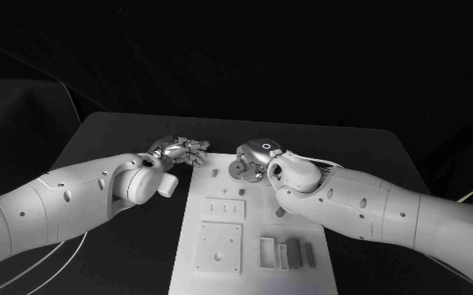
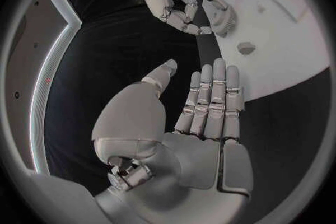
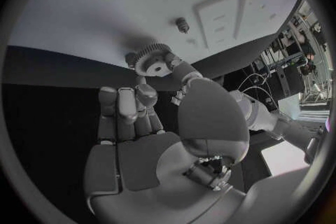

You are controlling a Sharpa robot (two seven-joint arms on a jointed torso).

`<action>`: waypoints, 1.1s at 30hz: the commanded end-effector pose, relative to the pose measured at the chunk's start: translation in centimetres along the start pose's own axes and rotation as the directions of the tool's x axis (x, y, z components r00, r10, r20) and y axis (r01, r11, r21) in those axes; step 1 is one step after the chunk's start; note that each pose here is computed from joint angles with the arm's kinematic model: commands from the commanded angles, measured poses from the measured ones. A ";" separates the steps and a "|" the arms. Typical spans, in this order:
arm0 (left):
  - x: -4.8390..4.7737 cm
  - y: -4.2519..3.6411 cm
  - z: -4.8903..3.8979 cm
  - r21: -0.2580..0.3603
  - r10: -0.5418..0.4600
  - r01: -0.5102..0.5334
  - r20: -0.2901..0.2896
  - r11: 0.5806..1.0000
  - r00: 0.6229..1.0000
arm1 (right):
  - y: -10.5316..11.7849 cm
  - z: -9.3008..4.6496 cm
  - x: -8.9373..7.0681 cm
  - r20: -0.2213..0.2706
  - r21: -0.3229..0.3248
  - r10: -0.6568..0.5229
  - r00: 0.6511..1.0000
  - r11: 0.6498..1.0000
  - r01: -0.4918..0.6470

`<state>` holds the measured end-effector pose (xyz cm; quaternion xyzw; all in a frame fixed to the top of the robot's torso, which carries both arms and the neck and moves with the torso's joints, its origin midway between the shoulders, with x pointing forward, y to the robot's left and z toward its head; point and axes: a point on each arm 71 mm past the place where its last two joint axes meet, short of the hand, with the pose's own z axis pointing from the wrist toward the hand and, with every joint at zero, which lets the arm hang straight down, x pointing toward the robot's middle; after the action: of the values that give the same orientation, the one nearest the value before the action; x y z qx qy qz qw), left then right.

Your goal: Assemble the parts on the task board

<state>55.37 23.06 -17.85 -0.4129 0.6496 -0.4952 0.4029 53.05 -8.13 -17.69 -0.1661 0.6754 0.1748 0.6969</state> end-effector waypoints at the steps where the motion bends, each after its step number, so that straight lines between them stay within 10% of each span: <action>1: 0.24 -0.14 0.07 0.009 0.003 -0.003 -0.010 1.000 1.000 | 0.0 0.0 0.3 -0.020 -0.001 -0.010 1.000 1.000 0.010; 33: 0.20 -0.13 0.08 0.008 0.003 -0.003 -0.009 1.000 1.000 | 0.2 -0.2 0.8 -0.055 -0.004 0.013 0.998 1.000 -0.014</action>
<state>55.42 23.05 -17.86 -0.4126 0.6499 -0.4946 0.4035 52.80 -7.98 -18.31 -0.1657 0.6900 0.1779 0.6818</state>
